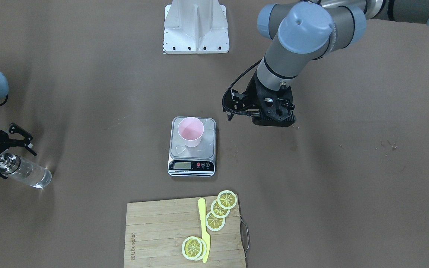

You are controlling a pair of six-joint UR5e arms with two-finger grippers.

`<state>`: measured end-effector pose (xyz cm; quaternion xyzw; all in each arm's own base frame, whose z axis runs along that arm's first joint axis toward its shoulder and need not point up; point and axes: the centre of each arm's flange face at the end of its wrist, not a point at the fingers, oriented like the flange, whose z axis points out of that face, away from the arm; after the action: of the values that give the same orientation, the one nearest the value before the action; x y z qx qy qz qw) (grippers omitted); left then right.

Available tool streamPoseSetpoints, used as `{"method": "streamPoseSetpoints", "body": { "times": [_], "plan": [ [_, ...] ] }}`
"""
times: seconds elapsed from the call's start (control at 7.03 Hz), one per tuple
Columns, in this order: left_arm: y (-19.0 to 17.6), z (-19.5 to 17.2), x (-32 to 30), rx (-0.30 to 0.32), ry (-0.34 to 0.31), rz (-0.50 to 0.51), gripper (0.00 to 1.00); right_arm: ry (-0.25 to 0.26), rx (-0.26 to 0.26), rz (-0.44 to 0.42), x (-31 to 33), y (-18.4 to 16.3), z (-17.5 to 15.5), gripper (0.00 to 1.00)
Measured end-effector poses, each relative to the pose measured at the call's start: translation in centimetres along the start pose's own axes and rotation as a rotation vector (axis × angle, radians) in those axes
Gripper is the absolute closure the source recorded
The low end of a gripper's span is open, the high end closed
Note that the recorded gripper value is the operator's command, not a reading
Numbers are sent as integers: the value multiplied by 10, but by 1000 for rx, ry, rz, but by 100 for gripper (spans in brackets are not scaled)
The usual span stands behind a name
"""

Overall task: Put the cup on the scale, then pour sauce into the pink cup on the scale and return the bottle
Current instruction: 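Close the right gripper around the glass bottle's metal top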

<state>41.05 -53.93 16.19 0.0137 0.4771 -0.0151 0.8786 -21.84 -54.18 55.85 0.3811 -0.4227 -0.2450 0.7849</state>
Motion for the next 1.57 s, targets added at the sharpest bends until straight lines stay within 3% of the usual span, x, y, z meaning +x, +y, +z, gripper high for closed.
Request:
{"method": "streamPoseSetpoints", "body": {
  "times": [0.57, 0.85, 1.0, 1.42, 1.57],
  "plan": [
    [0, 0, -1, 1, -1, -1, 3, 15, 12, -3, 1, -9, 3, 3],
    [0, 1, -1, 1, -2, -1, 3, 26, 15, -3, 2, -11, 5, 22],
    [0, 1, -1, 1, -2, -1, 3, 27, 17, 6, 2, -13, 6, 26],
    [0, 2, -1, 1, -3, -1, 3, 21, 25, 32, -2, -20, 9, 26],
    [0, 2, -1, 1, -3, -1, 3, 20, 25, 32, -2, -21, 9, 34]
  ]
}}
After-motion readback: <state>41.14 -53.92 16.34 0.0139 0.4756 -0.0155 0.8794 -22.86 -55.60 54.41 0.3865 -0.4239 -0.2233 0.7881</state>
